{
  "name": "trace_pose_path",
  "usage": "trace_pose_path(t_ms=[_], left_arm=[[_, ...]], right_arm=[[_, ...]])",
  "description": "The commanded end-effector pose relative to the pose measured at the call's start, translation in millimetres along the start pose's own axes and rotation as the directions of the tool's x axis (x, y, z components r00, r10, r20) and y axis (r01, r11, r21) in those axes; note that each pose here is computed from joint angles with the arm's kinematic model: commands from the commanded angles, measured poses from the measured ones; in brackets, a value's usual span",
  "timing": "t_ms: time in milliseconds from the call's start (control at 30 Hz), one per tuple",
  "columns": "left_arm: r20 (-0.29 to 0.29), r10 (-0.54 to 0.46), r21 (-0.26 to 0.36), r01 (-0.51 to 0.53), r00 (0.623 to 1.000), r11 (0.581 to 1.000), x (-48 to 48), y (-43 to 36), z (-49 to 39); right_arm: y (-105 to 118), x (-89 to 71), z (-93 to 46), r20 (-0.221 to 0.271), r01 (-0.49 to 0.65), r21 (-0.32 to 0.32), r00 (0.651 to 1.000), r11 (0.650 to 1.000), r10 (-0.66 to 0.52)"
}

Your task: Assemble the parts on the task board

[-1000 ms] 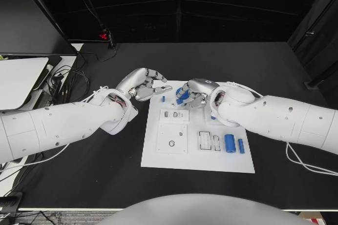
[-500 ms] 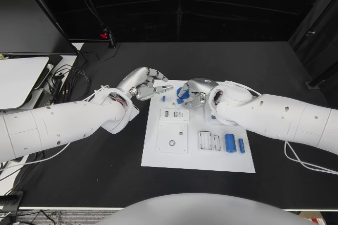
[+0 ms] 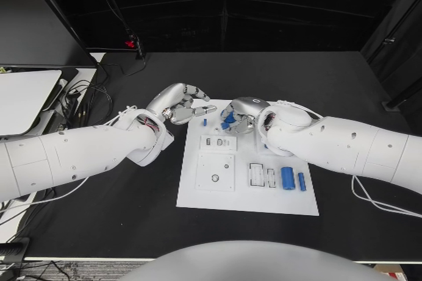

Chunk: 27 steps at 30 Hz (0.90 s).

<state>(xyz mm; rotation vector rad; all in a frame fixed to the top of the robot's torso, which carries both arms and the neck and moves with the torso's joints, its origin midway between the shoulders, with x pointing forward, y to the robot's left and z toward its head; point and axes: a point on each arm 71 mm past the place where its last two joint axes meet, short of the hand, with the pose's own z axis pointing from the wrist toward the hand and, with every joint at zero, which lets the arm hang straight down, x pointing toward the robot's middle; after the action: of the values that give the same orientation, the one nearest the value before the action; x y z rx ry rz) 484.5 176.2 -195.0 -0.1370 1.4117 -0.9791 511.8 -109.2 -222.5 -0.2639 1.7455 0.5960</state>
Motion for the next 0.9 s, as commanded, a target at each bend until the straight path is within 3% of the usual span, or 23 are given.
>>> trace_pose_path(t_ms=[33,900], left_arm=[[0.005,-0.002,-0.005,0.002,1.0,1.0,-0.8,-0.1,0.6],[0.004,-0.001,-0.016,0.001,1.0,1.0,-1.3,1.6,0.5]], right_arm=[[1.3,-0.8,1.4,-0.004,0.009,0.0,1.0,1.0,-0.009],[0.5,5.1,12.9,-0.067,0.031,0.043,0.997,0.999,-0.028]])
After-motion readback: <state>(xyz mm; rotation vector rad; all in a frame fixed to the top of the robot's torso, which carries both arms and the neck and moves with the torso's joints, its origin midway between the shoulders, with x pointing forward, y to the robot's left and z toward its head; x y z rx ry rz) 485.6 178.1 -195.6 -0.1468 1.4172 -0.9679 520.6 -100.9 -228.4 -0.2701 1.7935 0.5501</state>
